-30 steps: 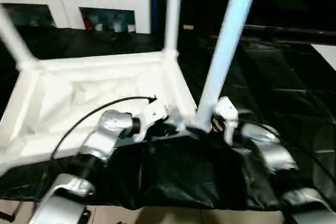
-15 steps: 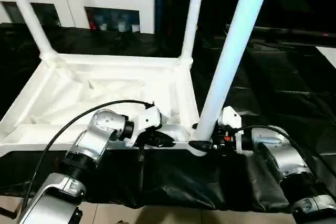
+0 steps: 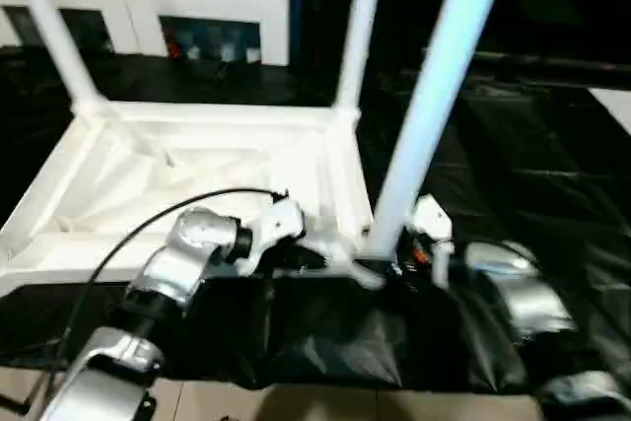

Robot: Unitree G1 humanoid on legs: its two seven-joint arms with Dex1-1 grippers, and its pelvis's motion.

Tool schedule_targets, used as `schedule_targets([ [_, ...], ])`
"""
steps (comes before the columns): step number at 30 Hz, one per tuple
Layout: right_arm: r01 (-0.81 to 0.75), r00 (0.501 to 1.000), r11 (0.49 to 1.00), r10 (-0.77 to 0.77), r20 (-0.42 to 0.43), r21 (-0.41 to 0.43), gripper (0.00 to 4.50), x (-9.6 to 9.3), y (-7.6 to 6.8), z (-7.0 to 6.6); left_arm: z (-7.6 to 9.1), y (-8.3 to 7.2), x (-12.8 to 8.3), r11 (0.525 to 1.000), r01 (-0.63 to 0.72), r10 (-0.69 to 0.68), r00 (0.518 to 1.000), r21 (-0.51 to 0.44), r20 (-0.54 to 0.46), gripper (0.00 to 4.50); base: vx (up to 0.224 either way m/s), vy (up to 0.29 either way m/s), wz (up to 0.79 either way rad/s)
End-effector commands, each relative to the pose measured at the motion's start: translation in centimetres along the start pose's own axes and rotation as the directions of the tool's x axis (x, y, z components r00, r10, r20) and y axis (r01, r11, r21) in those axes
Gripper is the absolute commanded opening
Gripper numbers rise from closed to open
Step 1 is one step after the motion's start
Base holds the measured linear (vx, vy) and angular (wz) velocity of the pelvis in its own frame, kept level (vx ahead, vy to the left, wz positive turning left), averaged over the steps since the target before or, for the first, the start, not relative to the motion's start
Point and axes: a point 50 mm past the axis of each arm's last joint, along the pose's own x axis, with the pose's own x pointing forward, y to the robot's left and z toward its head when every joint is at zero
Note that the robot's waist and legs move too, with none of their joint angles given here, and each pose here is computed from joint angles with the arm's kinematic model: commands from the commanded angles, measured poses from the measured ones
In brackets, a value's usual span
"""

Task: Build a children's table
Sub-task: Rotate leg to tighten

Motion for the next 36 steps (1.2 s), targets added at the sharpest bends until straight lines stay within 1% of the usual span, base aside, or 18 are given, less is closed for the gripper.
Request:
schedule_targets([
  [1, 0.040, 0.991, 0.998, -0.033, -0.128, 0.050, 2.52, 2.0, 1.6, -2.3, 1.8, -0.5, 2.3, 0.999, -0.055, 0.054, 0.996, 0.000, 0.064, 0.00, 0.000, 0.000, 0.00],
  [2, 0.092, 0.988, 0.994, -0.083, -0.132, 0.059, 2.52, 2.4, 1.5, -2.3, 2.0, -0.5, 2.6, 0.997, -0.071, 0.071, 0.995, -0.009, 0.069, 0.00, 0.000, 0.000, 0.00],
  [4, 0.226, 0.968, 0.967, -0.211, -0.135, 0.116, 2.42, 3.7, 1.4, -2.1, 2.5, -0.9, 3.7, 0.995, -0.099, 0.102, 0.992, -0.033, 0.080, 0.00, 0.000, 0.000, 0.00],
  [7, 0.325, 0.942, 0.930, -0.304, -0.143, 0.170, 2.34, 5.1, 1.5, -1.5, 3.2, -1.2, 4.9, 0.991, -0.127, 0.131, 0.987, -0.048, 0.091, 0.00, 0.000, 0.000, 0.00],
  [8, 0.325, 0.942, 0.930, -0.304, -0.143, 0.170, 2.34, 5.1, 1.5, -1.5, 3.2, -1.2, 4.9, 0.991, -0.127, 0.131, 0.987, -0.048, 0.091, 0.00, 0.000, 0.000, 0.00],
  [9, 0.327, 0.943, 0.926, -0.310, -0.118, 0.186, 2.34, 6.1, 1.8, -0.8, 3.8, -1.5, 5.5, 0.989, -0.137, 0.142, 0.984, -0.056, 0.106, 0.00, 0.000, 0.000, 0.00],
  [12, 0.293, 0.956, 0.943, -0.284, -0.074, 0.156, 2.34, 7.2, 2.5, 0.2, 4.4, -2.0, 6.2, 0.992, -0.122, 0.126, 0.984, -0.044, 0.125, 0.00, 0.000, 0.000, 0.00],
  [13, 0.269, 0.963, 0.948, -0.263, -0.059, 0.172, 2.69, 7.2, 2.6, 0.4, 4.4, -2.0, 6.1, 0.992, -0.119, 0.122, 0.984, -0.038, 0.126, 0.00, 0.000, 0.000, 0.00],
  [15, 0.256, 0.967, 0.945, -0.252, -0.046, 0.204, 2.81, 7.2, 2.6, 0.4, 4.4, -2.1, 6.0, 0.993, -0.116, 0.119, 0.985, -0.029, 0.127, 0.00, 0.000, 0.000, 0.00],
  [17, 0.241, 0.970, 0.946, -0.239, -0.035, 0.218, 2.89, 7.0, 2.5, 0.4, 4.1, -2.0, 5.7, 0.993, -0.115, 0.117, 0.985, -0.025, 0.124, 0.00, 0.000, 0.000, 0.00],
  [20, 0.243, 0.970, 0.950, -0.242, -0.028, 0.198, 3.24, 6.7, 2.3, 0.3, 3.8, -1.9, 5.3, 0.994, -0.111, 0.112, 0.986, -0.017, 0.124, 0.00, 0.000, 0.000, 0.00],
  [23, 0.218, 0.976, 0.964, -0.217, -0.021, 0.152, 3.24, 6.0, 1.9, 0.2, 3.4, -1.6, 4.6, 0.994, -0.109, 0.110, 0.987, -0.013, 0.121, 0.00, 0.000, 0.000, 0.00],
  [26, 0.115, 0.993, 0.988, -0.116, -0.005, 0.103, 3.24, 4.7, 1.7, 0.0, 2.9, -1.1, 3.6, 0.996, -0.092, 0.092, 0.989, -0.003, 0.117, 0.00, 0.000, 0.000, 0.00],
  [29, 0.013, 1.000, 0.998, -0.014, 0.005, 0.061, 3.24, 3.1, 1.4, -0.2, 2.4, -0.8, 2.6, 0.998, -0.060, 0.059, 0.991, 0.009, 0.118, 0.00, 0.000, 0.000, 0.00],
  [30, -0.040, 0.999, 0.999, 0.040, 0.001, 0.037, 3.24, 2.1, 1.2, -0.3, 2.3, -0.6, 2.0, 0.999, -0.038, 0.035, 0.991, 0.021, 0.128, 0.00, 0.000, 0.000, 0.00],
  [33, -0.089, 0.996, 0.996, 0.089, -0.005, 0.019, 3.24, 1.0, 1.0, -0.3, 2.1, -0.3, 1.4, 0.999, -0.018, 0.014, 0.992, 0.032, 0.123, 0.00, 0.000, 0.000, 0.00],
  [34, -0.089, 0.996, 0.996, 0.089, -0.005, 0.019, 3.24, 1.0, 1.0, -0.3, 2.1, -0.3, 1.4, 0.999, -0.018, 0.014, 0.992, 0.032, 0.123, 0.00, 0.000, 0.000, 0.00],
  [36, -0.149, 0.989, 0.989, 0.149, -0.021, 0.007, 3.24, -0.1, 0.7, -0.3, 1.8, 0.1, 0.8, 0.999, -0.004, -0.001, 0.995, 0.048, 0.100, 0.00, 0.000, 0.000, 0.00],
])
